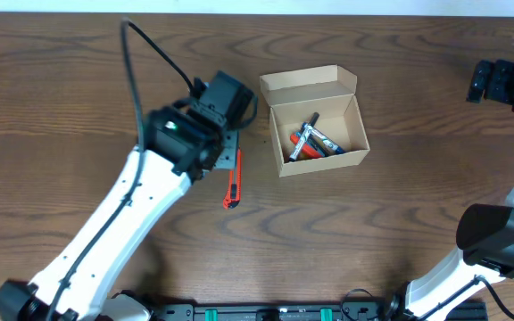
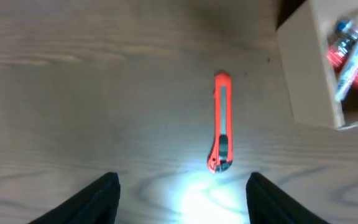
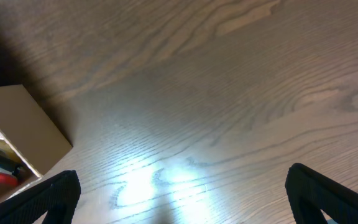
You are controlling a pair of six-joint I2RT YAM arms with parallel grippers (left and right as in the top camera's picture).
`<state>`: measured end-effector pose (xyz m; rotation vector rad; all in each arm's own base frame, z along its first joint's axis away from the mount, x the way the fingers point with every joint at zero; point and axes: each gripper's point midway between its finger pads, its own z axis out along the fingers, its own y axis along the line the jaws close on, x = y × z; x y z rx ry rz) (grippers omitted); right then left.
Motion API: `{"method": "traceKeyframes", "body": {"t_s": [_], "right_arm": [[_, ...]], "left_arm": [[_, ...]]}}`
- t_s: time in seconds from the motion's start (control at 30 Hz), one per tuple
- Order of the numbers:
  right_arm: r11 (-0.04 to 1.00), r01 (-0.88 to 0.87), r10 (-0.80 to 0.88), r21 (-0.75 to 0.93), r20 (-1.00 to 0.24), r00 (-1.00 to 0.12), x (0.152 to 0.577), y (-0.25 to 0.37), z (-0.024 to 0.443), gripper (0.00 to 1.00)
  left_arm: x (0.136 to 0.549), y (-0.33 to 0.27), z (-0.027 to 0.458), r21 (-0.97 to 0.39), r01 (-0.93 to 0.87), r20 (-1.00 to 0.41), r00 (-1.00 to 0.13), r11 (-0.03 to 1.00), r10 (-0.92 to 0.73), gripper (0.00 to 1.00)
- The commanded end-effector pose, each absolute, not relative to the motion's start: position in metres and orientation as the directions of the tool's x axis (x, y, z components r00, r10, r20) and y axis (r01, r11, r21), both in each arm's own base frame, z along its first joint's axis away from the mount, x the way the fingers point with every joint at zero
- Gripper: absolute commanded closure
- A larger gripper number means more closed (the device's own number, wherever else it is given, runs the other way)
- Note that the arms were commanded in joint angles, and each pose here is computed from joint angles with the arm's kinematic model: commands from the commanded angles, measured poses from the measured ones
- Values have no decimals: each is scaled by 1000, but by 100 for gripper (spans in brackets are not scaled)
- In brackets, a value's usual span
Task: Pack container
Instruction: 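Lower the left gripper and grasp the red utility knife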
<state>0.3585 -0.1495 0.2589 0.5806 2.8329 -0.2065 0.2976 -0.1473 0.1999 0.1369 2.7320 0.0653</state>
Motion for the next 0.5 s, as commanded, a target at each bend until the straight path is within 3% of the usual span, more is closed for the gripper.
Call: {"method": "traceKeyframes", "body": {"t_s": [0.0, 0.27, 0.47], "right_arm": [[906, 416, 378, -81, -290, -879, 357, -150, 268, 1], [906, 416, 378, -81, -290, -879, 357, -150, 268, 1], [906, 416, 378, -81, -290, -879, 357, -150, 268, 1]], "left_arm": [[292, -153, 173, 42, 130, -355, -925, 991, 137, 35], [284, -170, 87, -130, 151, -308, -945, 980, 105, 39], [267, -160, 44, -110, 175, -266, -954, 978, 140, 39]]}}
